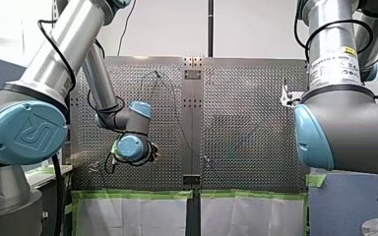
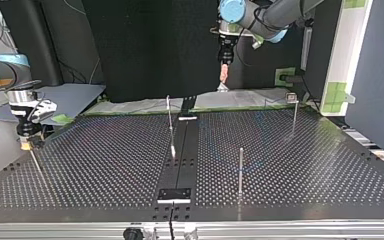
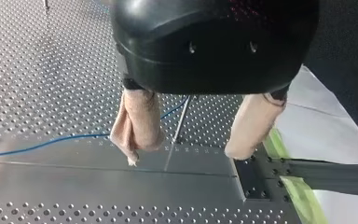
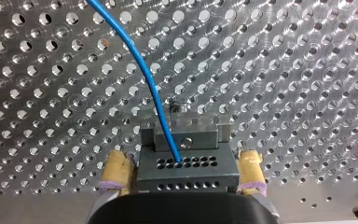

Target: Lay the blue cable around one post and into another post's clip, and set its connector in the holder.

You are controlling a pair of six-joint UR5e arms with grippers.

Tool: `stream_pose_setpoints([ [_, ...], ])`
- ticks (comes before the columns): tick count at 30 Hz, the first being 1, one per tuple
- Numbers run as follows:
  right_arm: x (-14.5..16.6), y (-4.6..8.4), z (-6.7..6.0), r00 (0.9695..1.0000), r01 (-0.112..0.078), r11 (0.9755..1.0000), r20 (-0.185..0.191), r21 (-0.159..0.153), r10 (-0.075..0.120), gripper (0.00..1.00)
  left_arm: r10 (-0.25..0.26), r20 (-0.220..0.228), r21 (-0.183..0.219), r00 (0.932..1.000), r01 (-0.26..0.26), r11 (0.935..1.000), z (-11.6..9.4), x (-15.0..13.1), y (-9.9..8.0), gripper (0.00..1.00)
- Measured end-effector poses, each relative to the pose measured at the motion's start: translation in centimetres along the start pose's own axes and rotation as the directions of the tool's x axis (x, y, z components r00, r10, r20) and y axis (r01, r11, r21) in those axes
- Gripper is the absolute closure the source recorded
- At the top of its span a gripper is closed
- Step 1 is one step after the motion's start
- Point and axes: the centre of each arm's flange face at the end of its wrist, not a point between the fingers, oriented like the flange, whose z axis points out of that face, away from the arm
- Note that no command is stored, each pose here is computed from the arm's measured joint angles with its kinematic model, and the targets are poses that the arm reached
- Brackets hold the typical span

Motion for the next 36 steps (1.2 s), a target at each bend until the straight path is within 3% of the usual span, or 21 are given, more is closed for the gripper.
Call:
stream_pose_setpoints([
  [36, 0.00, 0.00, 0.00, 1.0000, 0.000, 1.0000, 0.000, 0.000, 0.000, 0.00, 0.005, 0.009, 0.007, 1.0000, -0.005, 1.0000, 0.20, -0.12, 0.02, 0.00],
])
